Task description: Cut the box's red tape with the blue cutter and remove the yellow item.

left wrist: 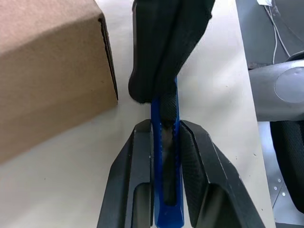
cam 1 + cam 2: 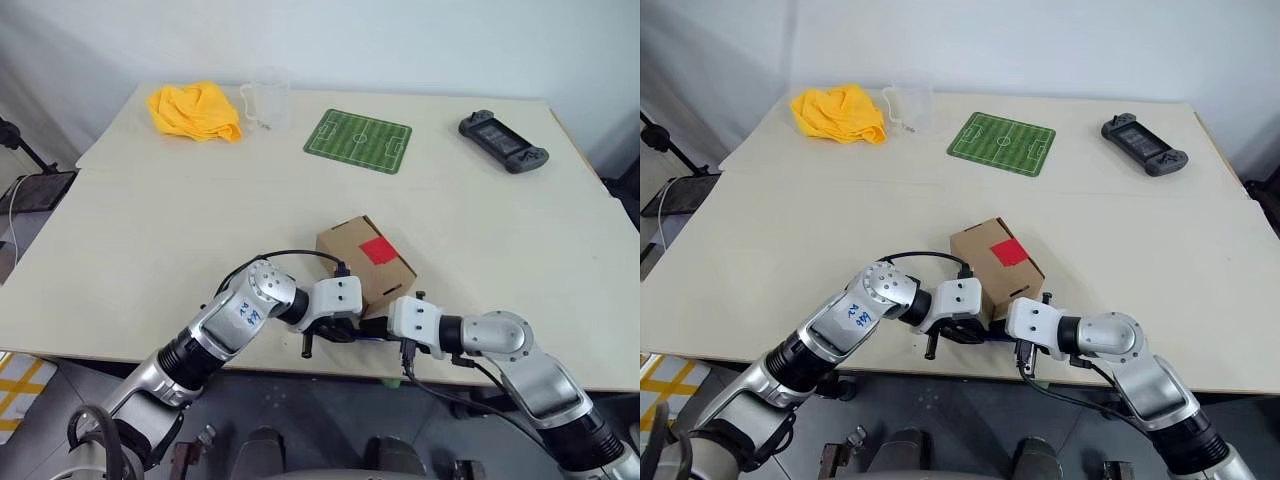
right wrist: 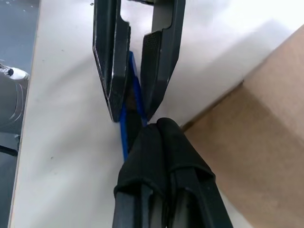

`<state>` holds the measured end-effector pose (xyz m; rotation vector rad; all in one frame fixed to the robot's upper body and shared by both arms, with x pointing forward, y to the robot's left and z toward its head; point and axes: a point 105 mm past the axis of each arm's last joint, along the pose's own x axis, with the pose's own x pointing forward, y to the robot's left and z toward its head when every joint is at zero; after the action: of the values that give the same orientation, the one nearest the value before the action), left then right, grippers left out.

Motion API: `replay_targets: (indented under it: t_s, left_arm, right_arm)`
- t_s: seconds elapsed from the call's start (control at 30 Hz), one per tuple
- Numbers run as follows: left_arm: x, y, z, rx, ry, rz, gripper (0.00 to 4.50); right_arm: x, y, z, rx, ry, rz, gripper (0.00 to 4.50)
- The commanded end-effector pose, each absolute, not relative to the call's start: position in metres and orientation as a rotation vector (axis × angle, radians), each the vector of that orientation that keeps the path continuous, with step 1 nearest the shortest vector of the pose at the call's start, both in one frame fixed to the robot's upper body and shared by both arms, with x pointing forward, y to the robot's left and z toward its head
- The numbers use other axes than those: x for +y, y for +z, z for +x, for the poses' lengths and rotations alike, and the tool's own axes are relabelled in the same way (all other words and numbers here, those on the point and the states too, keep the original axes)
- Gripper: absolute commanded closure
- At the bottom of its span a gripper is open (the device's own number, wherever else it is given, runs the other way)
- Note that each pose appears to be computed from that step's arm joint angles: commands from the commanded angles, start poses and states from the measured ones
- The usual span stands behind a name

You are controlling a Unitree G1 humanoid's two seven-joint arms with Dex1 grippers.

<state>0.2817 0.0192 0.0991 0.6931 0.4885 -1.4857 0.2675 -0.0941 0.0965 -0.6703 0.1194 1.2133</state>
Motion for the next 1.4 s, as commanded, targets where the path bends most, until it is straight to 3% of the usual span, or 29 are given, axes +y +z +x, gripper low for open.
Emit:
replay_targets:
  t_s: [0.03,0.3,0.5,0.53,0.57,0.67,0.83,0.97,1.23,1.4]
  left_arm:
    - [0.019,0.076,0.273,0.584,-1.513,0.693,4.04]
    - [0.018,0.077,0.27,0.572,-1.533,0.692,4.04]
    - [0.02,0.092,0.26,0.424,-1.659,0.659,4.04]
    - [0.019,0.1,0.256,0.335,-1.707,0.67,4.04]
    - [0.02,0.107,0.253,0.263,-1.737,0.689,4.04]
    - [0.024,0.117,0.254,0.146,-1.749,0.747,4.04]
    - [0.014,0.142,0.254,-0.068,-1.755,0.835,4.04]
    - [0.003,0.156,0.254,-0.185,-1.743,0.906,4.04]
    - [-0.002,0.163,0.259,-0.236,-1.716,0.956,4.04]
    - [-0.004,0.163,0.259,-0.238,-1.707,0.951,4.04]
  right_arm:
    - [-0.079,0.082,0.253,0.154,1.301,-0.631,4.49]
    - [-0.09,0.099,0.252,0.112,1.26,-0.588,4.49]
    - [-0.123,0.149,0.231,0.089,1.207,-0.372,4.49]
    - [-0.132,0.162,0.226,0.111,1.186,-0.321,4.08]
    - [-0.139,0.172,0.222,0.133,1.17,-0.283,3.94]
    - [-0.149,0.195,0.214,0.224,1.129,-0.137,2.98]
    - [-0.145,0.211,0.197,0.45,1.122,0.051,1.26]
    - [-0.136,0.204,0.194,0.644,1.046,0.177,0.04]
    - [-0.13,0.176,0.221,0.707,0.895,0.288,0.04]
    - [-0.13,0.166,0.224,0.748,0.869,0.301,0.04]
